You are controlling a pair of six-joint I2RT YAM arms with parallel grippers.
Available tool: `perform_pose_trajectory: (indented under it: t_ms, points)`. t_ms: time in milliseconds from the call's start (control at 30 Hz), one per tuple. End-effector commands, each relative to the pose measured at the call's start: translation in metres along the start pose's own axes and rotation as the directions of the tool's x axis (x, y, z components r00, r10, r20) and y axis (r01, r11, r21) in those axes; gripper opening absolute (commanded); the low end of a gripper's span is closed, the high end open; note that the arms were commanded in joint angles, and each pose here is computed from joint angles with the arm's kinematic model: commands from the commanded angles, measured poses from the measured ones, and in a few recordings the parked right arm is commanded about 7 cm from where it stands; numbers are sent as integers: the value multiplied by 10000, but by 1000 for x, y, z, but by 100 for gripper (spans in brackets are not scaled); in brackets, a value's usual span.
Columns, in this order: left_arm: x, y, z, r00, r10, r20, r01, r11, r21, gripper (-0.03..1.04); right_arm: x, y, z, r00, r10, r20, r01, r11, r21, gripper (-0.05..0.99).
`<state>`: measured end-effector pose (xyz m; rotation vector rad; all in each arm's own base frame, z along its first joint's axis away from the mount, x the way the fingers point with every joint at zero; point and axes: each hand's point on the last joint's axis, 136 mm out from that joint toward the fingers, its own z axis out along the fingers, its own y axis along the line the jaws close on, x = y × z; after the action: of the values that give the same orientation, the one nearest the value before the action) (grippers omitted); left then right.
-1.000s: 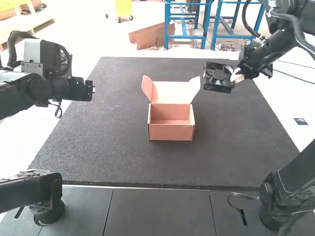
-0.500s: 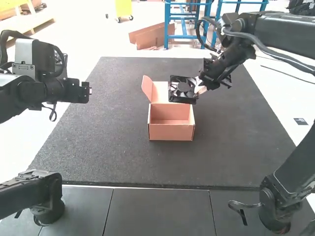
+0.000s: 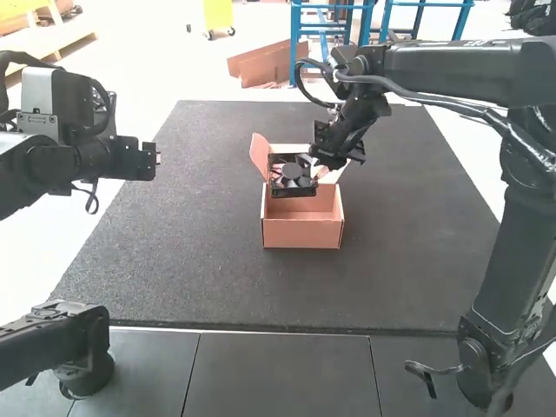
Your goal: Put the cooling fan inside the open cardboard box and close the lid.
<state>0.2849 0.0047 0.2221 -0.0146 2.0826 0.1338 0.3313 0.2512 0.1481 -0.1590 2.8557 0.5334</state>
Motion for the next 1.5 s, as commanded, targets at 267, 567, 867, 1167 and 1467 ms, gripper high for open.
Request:
perform_pose_trajectory:
  t_ms: [267,567,867,1167,1467]
  points:
    - [-16,2,-7,9988,10,484,-7,10000,-58,97,-24,-13,25,9986,401,338,-430,9948,919,0]
    - [-17,2,-8,9985,-1,545,4,10000,-58,97,-9,-29,54,9974,528,-492,-450,9881,1474,0]
    - [-34,-4,-12,9948,-58,1015,20,9993,369,97,-12,-40,59,9966,550,-614,-435,9836,1748,32]
    - [-26,-38,6,9979,522,393,-574,9878,1450,97,-45,-19,-7,9958,385,-833,-419,9983,-402,83]
    - [-38,-64,34,9973,634,380,-689,9840,1644,97,-89,-87,-81,9871,-416,1546,309,9970,709,90]
